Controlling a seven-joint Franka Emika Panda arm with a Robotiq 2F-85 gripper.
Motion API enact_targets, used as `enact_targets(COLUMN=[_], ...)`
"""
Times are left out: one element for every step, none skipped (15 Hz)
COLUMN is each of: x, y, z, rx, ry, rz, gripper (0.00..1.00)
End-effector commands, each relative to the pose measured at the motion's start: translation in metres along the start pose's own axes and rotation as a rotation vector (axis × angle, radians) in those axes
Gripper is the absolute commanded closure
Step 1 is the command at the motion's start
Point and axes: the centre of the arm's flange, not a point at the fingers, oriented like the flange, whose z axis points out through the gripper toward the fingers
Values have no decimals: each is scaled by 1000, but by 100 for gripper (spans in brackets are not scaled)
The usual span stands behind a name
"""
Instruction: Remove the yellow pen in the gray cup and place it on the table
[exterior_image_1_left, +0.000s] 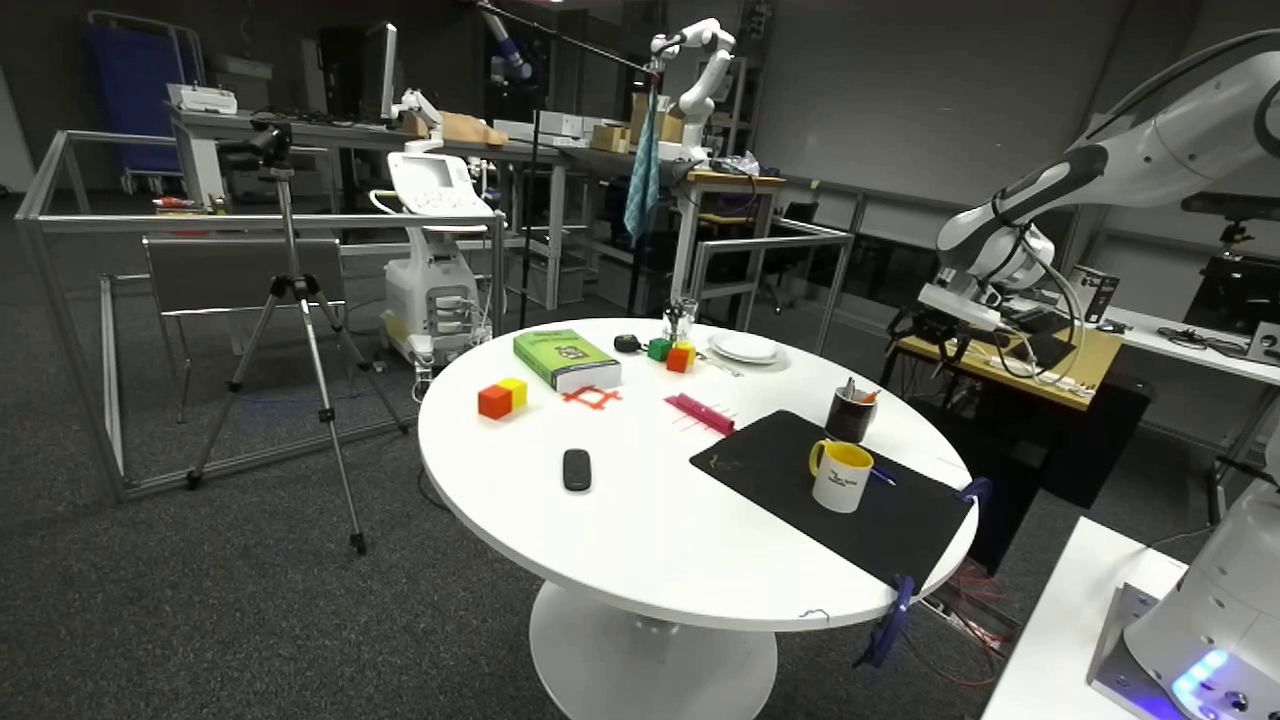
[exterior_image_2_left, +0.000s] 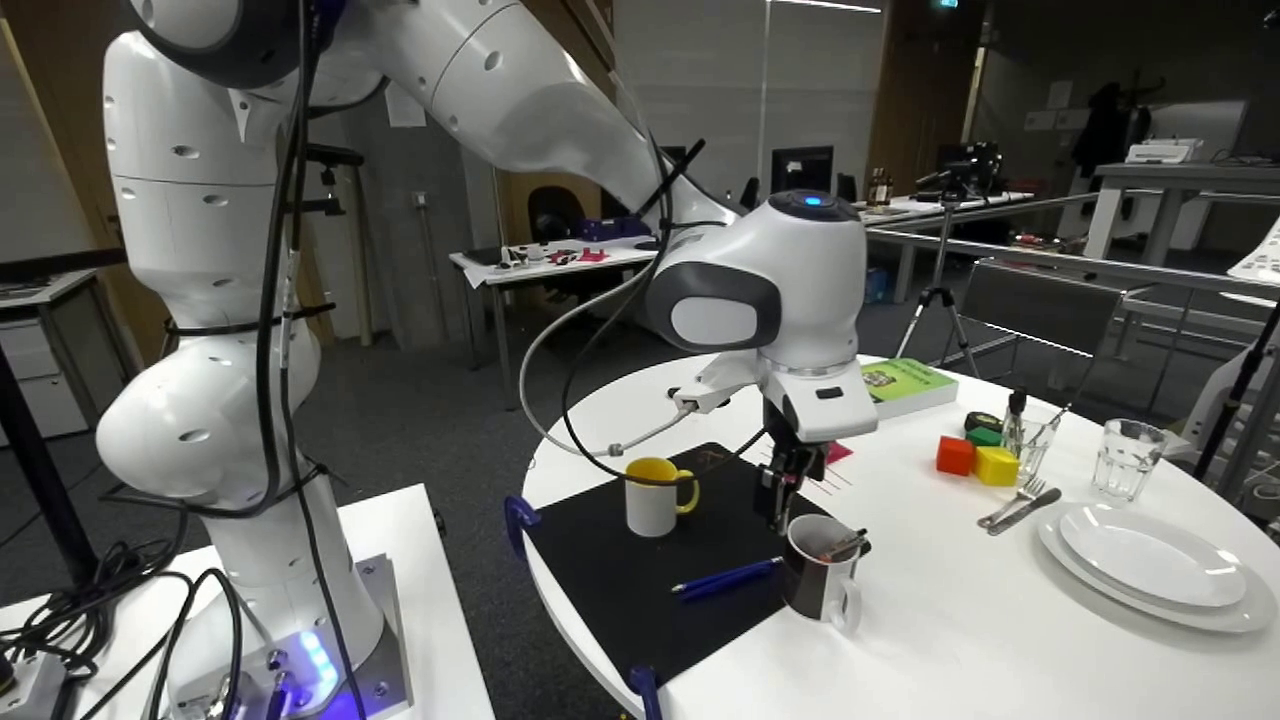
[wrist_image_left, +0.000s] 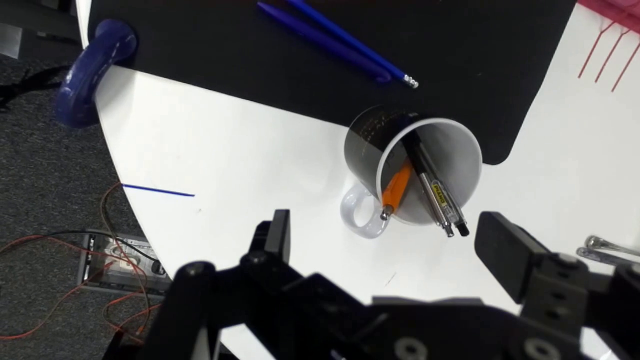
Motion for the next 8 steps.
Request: enact_targets(x=[-1, -5, -4, -2, 3, 6, 9, 15], y=[-1, 4, 7, 9, 10, 11, 12, 12], z=[0, -3, -4, -4, -3, -3, -3, -2], rx=[0, 11, 16, 16, 16, 15, 18, 25], ry=[0, 6, 13, 14, 15, 16, 16, 13], rz=[-1, 4, 12, 19, 30, 34, 38, 43], gripper=[0, 0, 0, 0, 0, 0, 0, 0])
